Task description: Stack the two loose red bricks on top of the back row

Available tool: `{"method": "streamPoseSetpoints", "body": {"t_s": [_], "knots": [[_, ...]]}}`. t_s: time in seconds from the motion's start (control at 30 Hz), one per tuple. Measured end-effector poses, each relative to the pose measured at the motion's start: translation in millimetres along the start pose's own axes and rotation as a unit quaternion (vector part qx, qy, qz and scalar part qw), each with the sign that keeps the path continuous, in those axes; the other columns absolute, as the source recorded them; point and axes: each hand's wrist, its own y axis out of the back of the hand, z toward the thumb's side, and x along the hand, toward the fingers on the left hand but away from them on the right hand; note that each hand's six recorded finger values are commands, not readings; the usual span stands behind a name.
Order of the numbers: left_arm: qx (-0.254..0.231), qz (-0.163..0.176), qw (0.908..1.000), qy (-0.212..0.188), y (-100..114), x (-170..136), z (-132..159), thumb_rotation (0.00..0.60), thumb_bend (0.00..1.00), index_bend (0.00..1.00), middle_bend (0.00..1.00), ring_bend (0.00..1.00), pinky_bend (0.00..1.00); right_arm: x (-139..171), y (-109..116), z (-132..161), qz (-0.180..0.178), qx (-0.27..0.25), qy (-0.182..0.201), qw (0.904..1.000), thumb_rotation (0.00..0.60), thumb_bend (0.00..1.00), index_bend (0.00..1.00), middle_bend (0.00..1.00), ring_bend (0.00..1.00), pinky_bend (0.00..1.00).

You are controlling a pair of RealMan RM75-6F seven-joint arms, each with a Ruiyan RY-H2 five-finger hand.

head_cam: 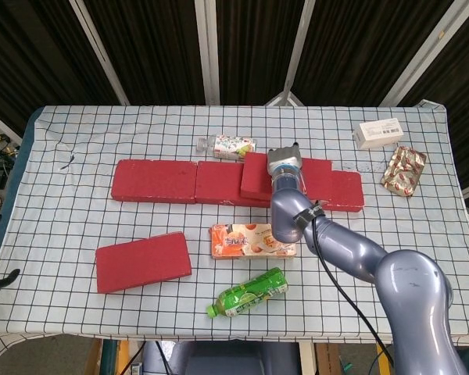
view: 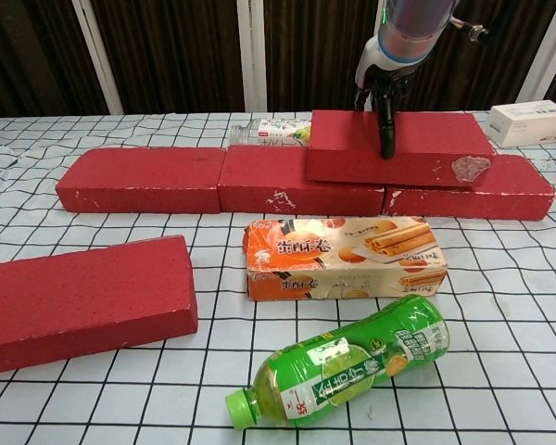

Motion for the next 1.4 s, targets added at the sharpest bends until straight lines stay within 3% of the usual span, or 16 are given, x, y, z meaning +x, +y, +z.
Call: {"method": "streamPoseSetpoints", "body": {"t_s": [1.4], "knots": [[0.001, -0.002, 1.0, 0.006, -0.8, 1.6, -3.0, 0.6, 0.0, 0.0, 0.0, 0.0, 0.18, -6.2, -0.4, 17.0, 0.003, -0.002, 0.011, 0.9999, 0.6, 0.22, 0.39, 0.28, 0.14, 0.0]]}}
